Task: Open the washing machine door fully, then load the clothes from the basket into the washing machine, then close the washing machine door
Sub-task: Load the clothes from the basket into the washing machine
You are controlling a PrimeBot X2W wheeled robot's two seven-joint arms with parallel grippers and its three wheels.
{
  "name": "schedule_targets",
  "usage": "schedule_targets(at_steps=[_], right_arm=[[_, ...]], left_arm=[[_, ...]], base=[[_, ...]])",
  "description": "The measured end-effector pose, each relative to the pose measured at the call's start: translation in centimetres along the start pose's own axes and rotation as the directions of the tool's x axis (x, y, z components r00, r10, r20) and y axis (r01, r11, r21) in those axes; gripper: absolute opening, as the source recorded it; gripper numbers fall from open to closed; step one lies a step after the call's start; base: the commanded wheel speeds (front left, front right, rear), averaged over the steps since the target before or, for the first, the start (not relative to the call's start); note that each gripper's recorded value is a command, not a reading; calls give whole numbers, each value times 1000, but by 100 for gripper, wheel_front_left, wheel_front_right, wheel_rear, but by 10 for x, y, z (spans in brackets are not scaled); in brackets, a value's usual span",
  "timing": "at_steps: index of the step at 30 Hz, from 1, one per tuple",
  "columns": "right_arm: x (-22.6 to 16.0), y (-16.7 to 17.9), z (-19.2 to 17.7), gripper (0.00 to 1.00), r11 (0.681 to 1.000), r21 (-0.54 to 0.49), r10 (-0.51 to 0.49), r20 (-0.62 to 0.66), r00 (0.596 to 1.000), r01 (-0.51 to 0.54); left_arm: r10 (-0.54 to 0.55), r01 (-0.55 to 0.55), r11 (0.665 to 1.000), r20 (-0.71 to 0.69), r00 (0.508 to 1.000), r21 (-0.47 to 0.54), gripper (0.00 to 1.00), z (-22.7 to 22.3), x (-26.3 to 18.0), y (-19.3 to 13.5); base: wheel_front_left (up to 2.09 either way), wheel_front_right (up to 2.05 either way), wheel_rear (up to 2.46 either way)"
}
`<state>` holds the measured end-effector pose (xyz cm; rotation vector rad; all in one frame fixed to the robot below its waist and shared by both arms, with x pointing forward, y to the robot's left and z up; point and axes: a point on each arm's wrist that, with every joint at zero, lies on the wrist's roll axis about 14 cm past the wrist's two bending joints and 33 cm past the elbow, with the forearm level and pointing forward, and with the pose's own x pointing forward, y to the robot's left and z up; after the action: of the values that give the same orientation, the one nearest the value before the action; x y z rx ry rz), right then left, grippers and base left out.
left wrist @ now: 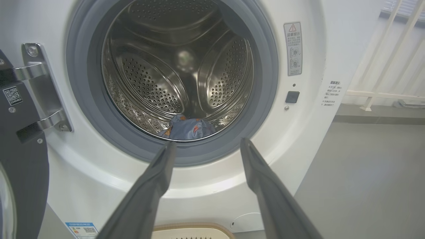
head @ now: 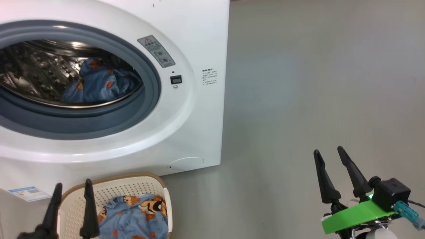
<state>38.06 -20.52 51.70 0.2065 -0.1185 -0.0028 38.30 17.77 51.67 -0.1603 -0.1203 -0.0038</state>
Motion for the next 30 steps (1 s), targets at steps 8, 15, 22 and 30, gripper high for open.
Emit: schedule_targets(at_steps=[8,15,22,30], right_arm=[[-2,4,9,100,1000,2,13,26,1000,-13],[-6,7,7,100,1000,3,19,20,1000,-19],[-5,8,6,100,1000,-2,23,17,1000,-23],[-3,5,-6,100,1000,-2,15,-16,1000,-15]], left_arm=[[39,-39,999,-20,999,11,100,-1,-22,3],[75,-74,997,-34,997,15,100,-3,-32,8],[84,-83,996,-66,994,12,100,-11,-39,9],[99,-100,995,-133,986,-2,100,-33,-40,13]], base=[[0,0,0],[0,0,0],[0,0,0],[0,0,0]])
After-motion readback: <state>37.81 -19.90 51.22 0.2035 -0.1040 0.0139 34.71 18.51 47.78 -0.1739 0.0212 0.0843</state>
